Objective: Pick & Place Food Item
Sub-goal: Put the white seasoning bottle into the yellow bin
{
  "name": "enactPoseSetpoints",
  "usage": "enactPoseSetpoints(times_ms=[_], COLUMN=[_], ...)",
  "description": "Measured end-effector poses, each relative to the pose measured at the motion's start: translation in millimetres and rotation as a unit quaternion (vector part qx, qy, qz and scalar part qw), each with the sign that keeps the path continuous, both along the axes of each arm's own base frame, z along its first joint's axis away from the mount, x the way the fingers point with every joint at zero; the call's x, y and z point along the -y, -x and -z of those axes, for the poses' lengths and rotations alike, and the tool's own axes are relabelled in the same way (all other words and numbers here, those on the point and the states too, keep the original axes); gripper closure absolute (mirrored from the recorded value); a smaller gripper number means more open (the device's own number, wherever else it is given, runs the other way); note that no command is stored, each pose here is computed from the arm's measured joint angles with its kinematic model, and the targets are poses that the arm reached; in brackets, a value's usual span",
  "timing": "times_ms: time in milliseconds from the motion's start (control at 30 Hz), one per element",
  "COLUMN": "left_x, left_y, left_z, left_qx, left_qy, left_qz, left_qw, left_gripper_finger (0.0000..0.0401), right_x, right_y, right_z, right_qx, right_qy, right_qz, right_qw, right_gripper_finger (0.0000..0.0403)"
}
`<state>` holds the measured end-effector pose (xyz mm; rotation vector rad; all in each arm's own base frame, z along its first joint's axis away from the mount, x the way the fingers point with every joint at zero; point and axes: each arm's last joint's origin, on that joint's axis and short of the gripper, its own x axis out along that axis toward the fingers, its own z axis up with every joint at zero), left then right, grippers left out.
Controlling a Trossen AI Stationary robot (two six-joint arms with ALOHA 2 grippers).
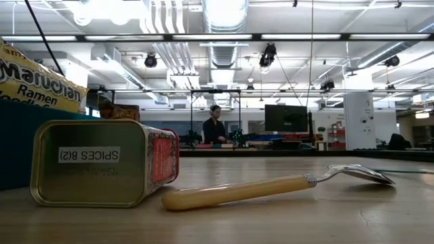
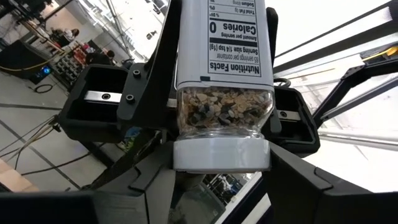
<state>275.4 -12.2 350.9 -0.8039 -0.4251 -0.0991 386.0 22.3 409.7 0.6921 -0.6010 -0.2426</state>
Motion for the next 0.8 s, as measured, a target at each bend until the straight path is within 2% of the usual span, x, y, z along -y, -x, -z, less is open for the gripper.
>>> enactPoseSetpoints(times_ms=[333, 567, 667, 800], left_x=[1.0, 1.6, 1.2, 0.8], left_y=[1.8, 11.9, 18.9, 27.9], left_z=[-1.2, -5.6, -9.4, -11.9], left_qx=[0.001, -0.023, -0.031, -0.052], left_qy=[-0.007, -0.007, -0.009, -0.015], left_qz=[0.020, 0.042, 0.041, 0.046], left_qw=[1.000, 0.999, 0.999, 0.997], left_gripper_finger=[0.0194, 0.0194, 0.0194, 0.0194], right_x=[-0.5, -0.8, -0.6, -0.2], right_y=[0.2, -0.4, -0.5, 0.5], right_z=[-0.4, 0.3, 0.4, -0.2], right_qx=[-0.003, -0.007, -0.008, -0.012], right_qy=[0.010, 0.014, 0.013, 0.011], right_qz=[0.000, -0.004, -0.002, 0.003], right_qw=[1.000, 1.000, 1.000, 1.000], right_gripper_finger=[0.0208, 0.0089, 0.0070, 0.0065])
